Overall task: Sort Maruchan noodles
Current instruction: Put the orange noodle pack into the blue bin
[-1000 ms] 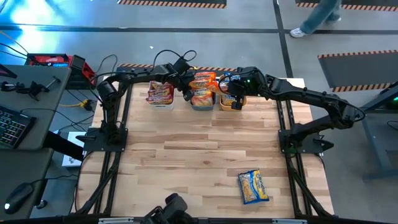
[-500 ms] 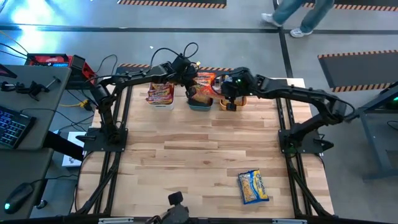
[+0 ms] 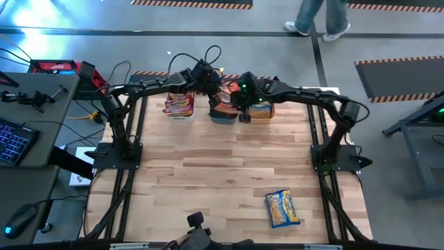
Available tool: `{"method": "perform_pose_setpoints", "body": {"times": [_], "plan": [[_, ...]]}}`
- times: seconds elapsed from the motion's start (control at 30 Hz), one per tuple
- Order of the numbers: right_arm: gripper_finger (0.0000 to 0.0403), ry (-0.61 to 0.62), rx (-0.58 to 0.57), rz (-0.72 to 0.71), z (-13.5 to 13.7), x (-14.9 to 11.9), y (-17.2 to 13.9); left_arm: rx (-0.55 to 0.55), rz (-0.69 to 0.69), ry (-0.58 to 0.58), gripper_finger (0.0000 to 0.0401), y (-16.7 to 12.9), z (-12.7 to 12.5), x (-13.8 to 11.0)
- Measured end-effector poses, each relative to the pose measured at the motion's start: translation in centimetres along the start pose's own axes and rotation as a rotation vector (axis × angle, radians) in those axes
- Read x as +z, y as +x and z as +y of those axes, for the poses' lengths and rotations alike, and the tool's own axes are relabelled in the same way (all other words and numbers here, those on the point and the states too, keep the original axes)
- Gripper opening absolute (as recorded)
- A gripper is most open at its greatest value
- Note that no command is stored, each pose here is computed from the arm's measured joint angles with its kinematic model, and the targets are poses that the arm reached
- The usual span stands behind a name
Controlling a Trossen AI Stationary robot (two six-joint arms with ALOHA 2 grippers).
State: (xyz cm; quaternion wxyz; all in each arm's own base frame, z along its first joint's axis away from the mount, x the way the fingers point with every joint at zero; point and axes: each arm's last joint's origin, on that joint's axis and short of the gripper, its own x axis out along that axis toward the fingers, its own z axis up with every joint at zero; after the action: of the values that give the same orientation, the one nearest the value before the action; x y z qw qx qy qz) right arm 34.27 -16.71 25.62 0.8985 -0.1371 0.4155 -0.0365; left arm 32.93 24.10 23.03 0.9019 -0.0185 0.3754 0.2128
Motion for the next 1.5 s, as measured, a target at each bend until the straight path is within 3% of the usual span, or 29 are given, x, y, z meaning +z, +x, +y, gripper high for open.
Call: {"method": "perform_pose_setpoints", "body": {"times": [0.27,0.6,0.77,1.13,1.5], "plan": [[0.0031,0.014,0.069,0.109,-0.4,-0.2,3.0,0.003,0.001,0.006,0.0000,0.0,0.2,0.0],[0.0040,0.034,0.062,0.168,-0.4,-1.1,5.0,-0.016,0.010,0.012,0.0000,0.0,-0.3,-0.1],[0.0073,0.032,0.047,0.192,-0.4,-1.4,5.5,-0.028,0.013,0.022,0.0000,0.0,-0.9,0.1],[0.0194,0.029,-0.008,0.183,-0.6,-1.0,5.4,-0.039,0.028,0.018,0.0000,0.0,-1.3,0.0],[0.0204,0.077,-0.024,0.160,-1.2,-1.2,5.2,-0.049,0.011,-0.005,0.0000,-0.4,-2.5,-2.1]]}}
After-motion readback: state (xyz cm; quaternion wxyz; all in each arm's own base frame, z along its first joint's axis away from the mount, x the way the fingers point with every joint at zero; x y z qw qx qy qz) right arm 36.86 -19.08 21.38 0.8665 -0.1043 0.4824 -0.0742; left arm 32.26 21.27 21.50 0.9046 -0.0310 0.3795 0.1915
